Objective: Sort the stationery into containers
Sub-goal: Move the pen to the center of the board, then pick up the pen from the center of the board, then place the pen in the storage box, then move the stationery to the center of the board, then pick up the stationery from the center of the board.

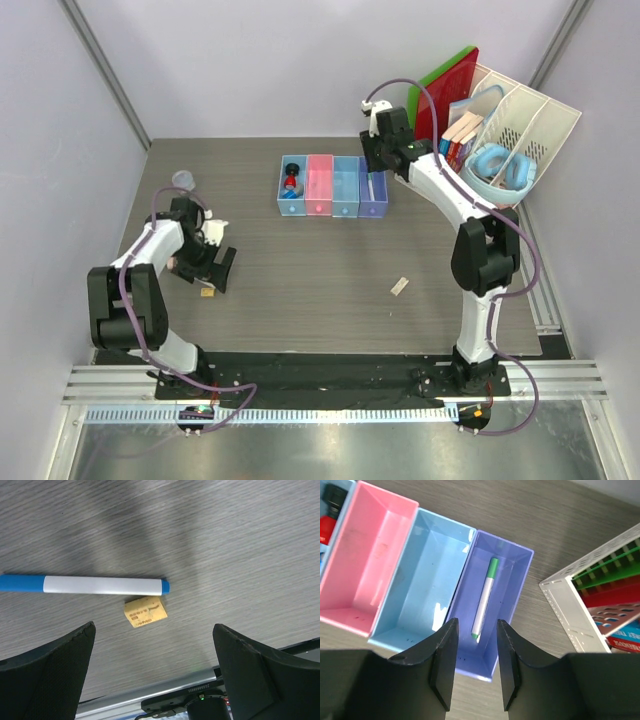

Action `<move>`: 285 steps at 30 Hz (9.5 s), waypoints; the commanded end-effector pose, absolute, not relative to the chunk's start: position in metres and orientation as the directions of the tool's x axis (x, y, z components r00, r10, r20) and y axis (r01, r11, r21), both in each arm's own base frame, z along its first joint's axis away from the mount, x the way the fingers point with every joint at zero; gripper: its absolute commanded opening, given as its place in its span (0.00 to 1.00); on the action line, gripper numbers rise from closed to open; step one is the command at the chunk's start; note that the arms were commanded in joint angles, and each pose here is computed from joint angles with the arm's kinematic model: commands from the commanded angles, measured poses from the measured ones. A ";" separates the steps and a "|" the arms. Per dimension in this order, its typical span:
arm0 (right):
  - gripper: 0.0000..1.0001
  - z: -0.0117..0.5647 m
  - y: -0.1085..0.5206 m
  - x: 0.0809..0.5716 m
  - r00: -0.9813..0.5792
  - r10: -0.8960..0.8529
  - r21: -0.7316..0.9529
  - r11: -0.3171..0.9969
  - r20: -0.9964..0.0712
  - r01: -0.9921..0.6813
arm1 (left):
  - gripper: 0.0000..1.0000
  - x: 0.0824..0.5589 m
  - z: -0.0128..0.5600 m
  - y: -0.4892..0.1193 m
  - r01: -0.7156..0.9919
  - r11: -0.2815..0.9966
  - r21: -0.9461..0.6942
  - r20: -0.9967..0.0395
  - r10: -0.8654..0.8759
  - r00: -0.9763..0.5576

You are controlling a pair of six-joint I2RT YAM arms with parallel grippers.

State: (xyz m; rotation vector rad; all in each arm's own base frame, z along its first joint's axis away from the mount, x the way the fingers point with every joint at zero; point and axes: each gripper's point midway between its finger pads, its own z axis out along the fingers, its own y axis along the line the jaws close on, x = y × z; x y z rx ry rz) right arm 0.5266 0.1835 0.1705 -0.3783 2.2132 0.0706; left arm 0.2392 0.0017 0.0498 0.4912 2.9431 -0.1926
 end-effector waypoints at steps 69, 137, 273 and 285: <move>0.43 0.231 0.187 0.466 -0.507 -0.181 0.010 0.936 -0.842 -0.351 | 0.59 0.309 0.003 -0.033 0.426 0.904 0.012 -0.178 0.422 -0.889; 1.00 0.218 0.019 0.296 -0.518 -0.334 -0.252 0.941 -0.787 -0.224 | 0.00 0.534 0.186 -0.434 0.786 0.537 -0.305 -0.932 0.000 -0.361; 0.31 0.012 0.139 0.246 -0.938 -0.338 0.184 0.920 -0.080 -0.347 | 1.00 0.336 0.173 -0.082 0.582 0.809 0.084 -0.626 0.497 -0.601; 0.08 0.021 0.130 0.272 -0.900 -0.385 0.061 0.913 -0.204 -0.404 | 1.00 0.329 0.168 -0.080 0.592 0.802 0.084 -0.611 0.510 -0.605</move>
